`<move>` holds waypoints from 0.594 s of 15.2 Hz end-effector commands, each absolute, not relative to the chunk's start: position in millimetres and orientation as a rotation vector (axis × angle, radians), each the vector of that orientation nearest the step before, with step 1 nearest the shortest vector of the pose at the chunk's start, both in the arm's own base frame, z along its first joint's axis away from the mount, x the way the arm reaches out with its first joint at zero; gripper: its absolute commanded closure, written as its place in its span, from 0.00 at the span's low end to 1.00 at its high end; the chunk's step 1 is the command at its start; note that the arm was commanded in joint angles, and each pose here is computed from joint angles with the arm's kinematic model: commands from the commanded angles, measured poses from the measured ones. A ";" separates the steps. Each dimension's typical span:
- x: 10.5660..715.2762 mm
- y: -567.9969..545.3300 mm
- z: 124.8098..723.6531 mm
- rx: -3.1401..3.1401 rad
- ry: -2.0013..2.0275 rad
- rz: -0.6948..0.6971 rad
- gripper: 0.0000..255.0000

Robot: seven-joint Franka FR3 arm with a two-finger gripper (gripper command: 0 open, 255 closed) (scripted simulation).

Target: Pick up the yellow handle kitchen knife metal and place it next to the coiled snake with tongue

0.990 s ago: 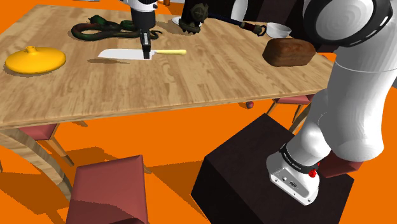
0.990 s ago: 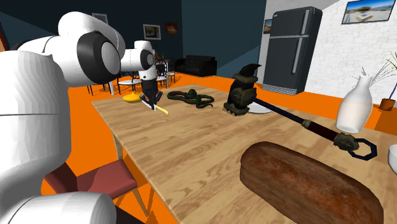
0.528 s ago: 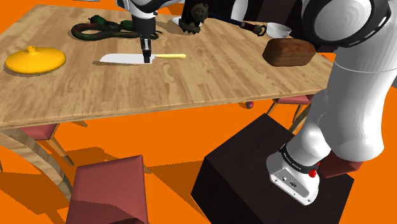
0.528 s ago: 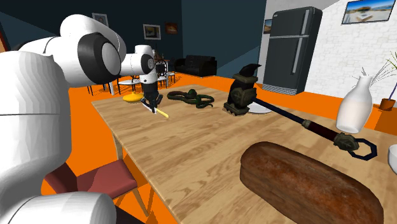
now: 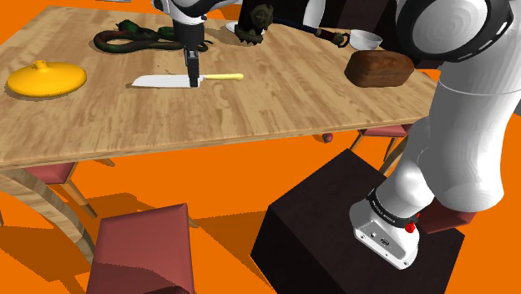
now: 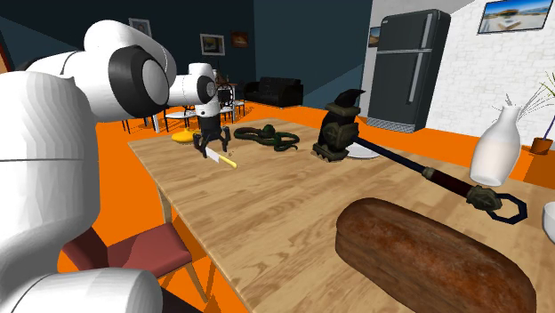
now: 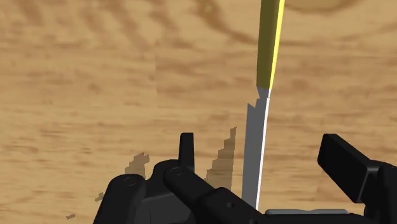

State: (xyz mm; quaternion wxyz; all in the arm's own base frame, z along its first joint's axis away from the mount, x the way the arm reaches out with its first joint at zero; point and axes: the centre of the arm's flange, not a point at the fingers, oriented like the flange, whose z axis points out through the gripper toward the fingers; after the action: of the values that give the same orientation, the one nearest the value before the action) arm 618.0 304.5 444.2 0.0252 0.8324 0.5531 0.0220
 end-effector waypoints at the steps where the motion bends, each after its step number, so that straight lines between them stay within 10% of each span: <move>1: 618.0 304.5 444.2 2.574 1.710 0.068 0.00; 9: 614.8 305.4 494.1 2.574 1.710 0.068 0.00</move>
State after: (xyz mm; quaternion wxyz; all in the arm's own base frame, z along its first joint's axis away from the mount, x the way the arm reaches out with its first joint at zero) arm 615.0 305.4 493.0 0.0252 0.8324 0.5531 0.0224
